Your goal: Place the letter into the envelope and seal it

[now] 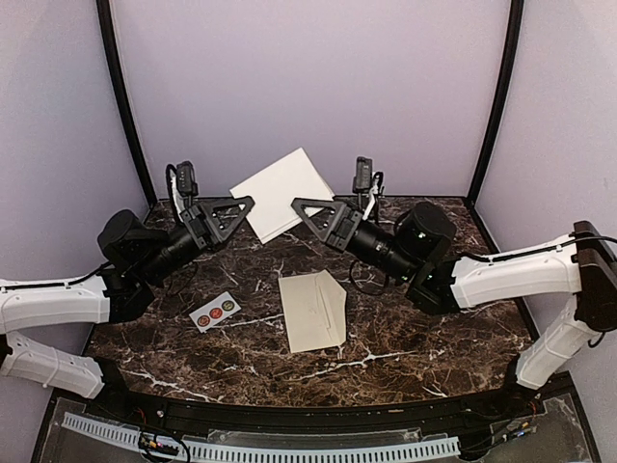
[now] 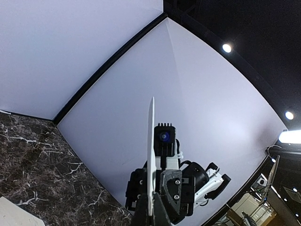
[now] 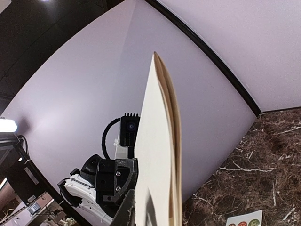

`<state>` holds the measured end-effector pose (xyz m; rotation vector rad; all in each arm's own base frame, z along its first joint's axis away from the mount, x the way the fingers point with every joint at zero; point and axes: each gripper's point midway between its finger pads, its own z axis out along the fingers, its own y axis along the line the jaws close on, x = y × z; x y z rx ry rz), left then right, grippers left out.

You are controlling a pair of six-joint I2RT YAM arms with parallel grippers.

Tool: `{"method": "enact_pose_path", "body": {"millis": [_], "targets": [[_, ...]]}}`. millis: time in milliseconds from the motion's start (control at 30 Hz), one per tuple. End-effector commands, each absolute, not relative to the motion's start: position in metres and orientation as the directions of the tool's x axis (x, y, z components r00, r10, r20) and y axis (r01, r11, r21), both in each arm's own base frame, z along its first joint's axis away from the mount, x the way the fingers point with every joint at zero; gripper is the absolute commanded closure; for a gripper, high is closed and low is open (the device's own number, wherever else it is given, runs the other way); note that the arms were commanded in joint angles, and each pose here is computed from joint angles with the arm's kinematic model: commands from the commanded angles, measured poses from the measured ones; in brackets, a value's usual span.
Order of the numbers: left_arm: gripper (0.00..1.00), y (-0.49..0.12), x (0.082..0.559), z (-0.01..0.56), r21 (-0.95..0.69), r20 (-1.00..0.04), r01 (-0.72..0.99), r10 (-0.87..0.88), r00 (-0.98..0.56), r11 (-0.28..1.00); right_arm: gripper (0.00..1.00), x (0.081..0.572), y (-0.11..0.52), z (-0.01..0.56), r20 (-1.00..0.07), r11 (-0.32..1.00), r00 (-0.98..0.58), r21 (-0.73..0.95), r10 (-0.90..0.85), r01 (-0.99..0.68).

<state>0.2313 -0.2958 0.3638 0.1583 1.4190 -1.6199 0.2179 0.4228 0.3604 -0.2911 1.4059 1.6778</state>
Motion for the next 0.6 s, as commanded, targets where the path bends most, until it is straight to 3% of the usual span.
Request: {"method": "enact_pose_path", "body": {"millis": [0, 33, 100, 133, 233, 367, 567], "targets": [[1.00, -0.298, 0.224, 0.365, -0.698, -0.633, 0.711, -0.534, -0.561, 0.080, 1.00, 0.213, 0.415, 0.392, -0.665, 0.003, -0.512, 0.612, 0.544, -0.791], [0.97, -0.299, 0.224, 0.360, -0.704, -0.635, 0.704, -0.524, -0.568, 0.091, 1.00, 0.214, 0.413, 0.392, -0.670, 0.014, -0.503, 0.608, 0.546, -0.794], [0.80, -0.301, 0.226, 0.349, -0.714, -0.646, 0.688, -0.498, -0.579, 0.126, 1.00, 0.216, 0.409, 0.392, -0.684, 0.045, -0.484, 0.600, 0.546, -0.798], [0.66, -0.300, 0.226, 0.348, -0.715, -0.650, 0.685, -0.492, -0.579, 0.139, 1.00, 0.217, 0.405, 0.390, -0.695, 0.069, -0.473, 0.598, 0.541, -0.799], [0.42, -0.296, 0.231, 0.324, -0.739, -0.661, 0.628, -0.446, -0.604, 0.244, 1.00, 0.222, 0.389, 0.388, -0.726, 0.148, -0.440, 0.589, 0.529, -0.794], [0.29, -0.280, 0.238, 0.299, -0.746, -0.666, 0.563, -0.417, -0.618, 0.356, 1.00, 0.237, 0.372, 0.370, -0.789, 0.292, -0.433, 0.579, 0.437, -0.761], [0.20, -0.280, 0.237, 0.299, -0.658, -0.747, 0.606, -0.285, -0.600, 0.448, 1.00, 0.244, 0.356, 0.338, -0.839, 0.414, -0.492, 0.543, 0.231, -0.731]]}}
